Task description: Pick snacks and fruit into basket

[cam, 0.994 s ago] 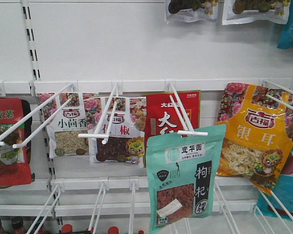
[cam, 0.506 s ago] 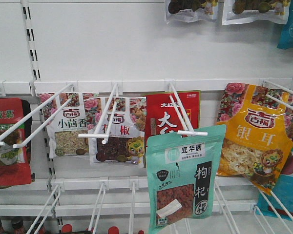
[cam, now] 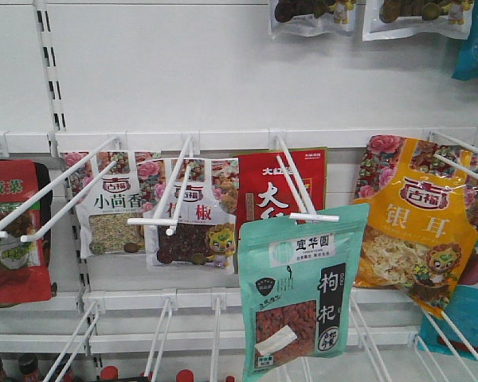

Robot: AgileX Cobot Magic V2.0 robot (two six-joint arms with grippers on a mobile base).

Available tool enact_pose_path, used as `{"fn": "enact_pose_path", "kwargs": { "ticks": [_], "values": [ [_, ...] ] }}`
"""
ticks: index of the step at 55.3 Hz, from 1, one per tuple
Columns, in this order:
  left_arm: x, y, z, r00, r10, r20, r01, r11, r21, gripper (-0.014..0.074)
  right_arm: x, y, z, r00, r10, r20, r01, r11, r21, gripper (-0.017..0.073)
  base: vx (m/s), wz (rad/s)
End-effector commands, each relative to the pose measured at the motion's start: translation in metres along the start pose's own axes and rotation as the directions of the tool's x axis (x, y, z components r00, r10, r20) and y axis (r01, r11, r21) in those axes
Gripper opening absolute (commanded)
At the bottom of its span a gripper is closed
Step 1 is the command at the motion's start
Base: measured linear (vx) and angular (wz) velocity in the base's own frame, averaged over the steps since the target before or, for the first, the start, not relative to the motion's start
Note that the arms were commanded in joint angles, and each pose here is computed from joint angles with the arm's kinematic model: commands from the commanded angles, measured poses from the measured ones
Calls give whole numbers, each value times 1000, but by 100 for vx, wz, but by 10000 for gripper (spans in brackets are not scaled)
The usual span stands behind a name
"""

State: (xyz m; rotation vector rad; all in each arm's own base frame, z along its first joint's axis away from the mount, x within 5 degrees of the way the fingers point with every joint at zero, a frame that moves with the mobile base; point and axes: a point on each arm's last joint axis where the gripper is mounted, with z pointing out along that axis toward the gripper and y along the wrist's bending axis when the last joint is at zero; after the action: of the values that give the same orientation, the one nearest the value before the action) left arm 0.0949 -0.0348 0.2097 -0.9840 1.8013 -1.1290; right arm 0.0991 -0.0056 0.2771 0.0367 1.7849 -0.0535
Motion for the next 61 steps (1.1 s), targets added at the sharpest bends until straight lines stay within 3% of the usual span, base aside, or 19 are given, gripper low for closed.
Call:
{"fn": "enact_pose_path", "kwargs": {
  "ticks": [1,10,17,27,61],
  "values": [
    [0,-10,2,993,-122,-8,122,982,145,640,-17,-1,-1,995,-12,99,11,1000,6,417,0,0],
    [3,1,12,991,-136,-14,136,986,94,640,-17,-1,-1,995,-12,99,11,1000,6,417,0,0],
    [2,-4,20,991,-134,-10,134,980,147,640,-17,-1,-1,995,-12,99,11,1000,6,417,0,0],
    [3,-2,37,991,-134,-11,134,982,133,640,-17,-1,-1,995,-12,99,11,1000,6,417,0,0],
    [5,-2,76,991,-134,-9,132,963,234,591,-17,-1,-1,995,-12,99,11,1000,6,417,0,0]
  ]
}}
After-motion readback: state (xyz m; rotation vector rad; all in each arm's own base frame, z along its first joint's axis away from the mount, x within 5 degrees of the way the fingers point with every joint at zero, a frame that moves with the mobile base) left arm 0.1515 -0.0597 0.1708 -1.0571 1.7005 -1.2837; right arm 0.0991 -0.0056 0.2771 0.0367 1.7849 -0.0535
